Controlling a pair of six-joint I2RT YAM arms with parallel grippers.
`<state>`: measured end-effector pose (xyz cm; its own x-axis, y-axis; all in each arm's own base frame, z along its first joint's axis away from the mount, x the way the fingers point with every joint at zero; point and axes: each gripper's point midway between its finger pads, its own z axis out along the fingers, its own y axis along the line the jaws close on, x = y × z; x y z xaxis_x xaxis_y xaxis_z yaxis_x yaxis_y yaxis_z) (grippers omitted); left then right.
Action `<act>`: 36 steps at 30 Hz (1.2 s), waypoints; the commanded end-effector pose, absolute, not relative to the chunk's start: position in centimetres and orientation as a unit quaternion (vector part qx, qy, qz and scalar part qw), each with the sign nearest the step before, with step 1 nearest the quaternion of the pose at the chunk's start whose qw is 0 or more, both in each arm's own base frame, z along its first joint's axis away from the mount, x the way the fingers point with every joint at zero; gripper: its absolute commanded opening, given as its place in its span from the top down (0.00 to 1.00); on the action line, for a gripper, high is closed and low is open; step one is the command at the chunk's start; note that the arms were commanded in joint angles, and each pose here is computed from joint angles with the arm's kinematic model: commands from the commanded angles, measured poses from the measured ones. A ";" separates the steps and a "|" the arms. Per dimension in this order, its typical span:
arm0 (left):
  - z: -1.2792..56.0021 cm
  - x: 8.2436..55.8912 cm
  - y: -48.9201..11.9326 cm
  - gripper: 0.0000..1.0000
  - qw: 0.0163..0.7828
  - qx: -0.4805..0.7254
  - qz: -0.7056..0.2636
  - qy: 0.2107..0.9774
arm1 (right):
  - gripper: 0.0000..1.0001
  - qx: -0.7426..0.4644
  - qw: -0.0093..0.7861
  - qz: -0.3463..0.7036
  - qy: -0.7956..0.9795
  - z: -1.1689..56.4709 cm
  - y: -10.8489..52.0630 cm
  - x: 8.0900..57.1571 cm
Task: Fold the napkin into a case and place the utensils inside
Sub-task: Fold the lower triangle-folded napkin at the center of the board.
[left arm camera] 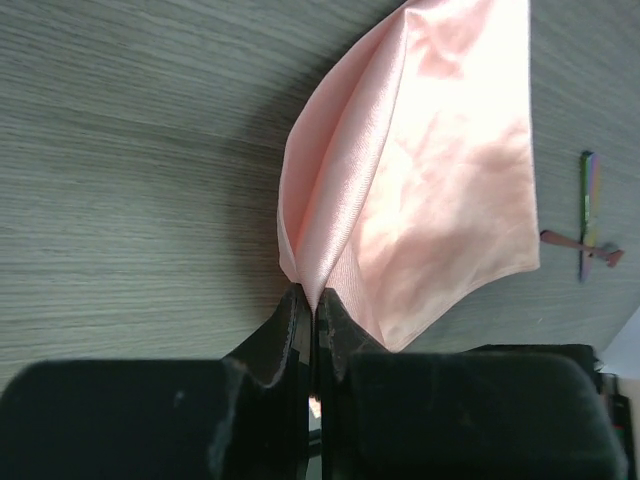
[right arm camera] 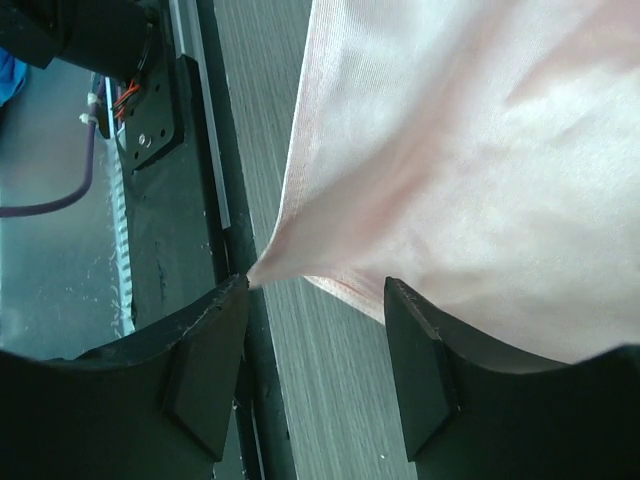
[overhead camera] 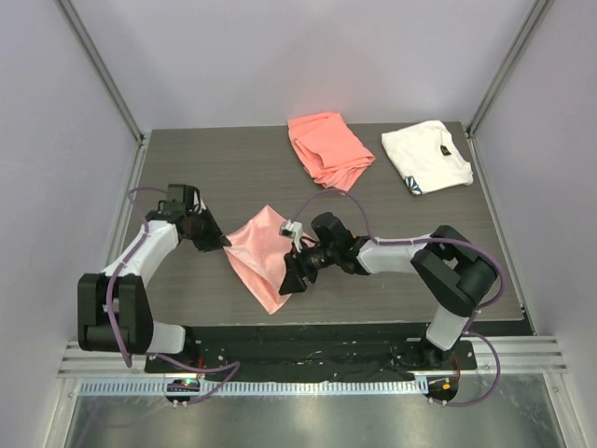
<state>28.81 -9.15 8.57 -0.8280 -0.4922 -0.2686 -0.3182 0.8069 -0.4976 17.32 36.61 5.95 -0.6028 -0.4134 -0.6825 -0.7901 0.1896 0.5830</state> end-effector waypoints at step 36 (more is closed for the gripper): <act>9.0 30.1 -6.4 1.00 0.090 -0.279 -0.110 0.950 | 0.99 -0.298 0.297 0.455 0.785 7.1 49.4 32.4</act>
<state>29.31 -6.84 8.14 -0.8391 -0.5374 -0.0841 -0.5016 0.8244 -0.2622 30.92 47.66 5.74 -0.6595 -0.2451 -0.7106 -0.7369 0.3973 0.5469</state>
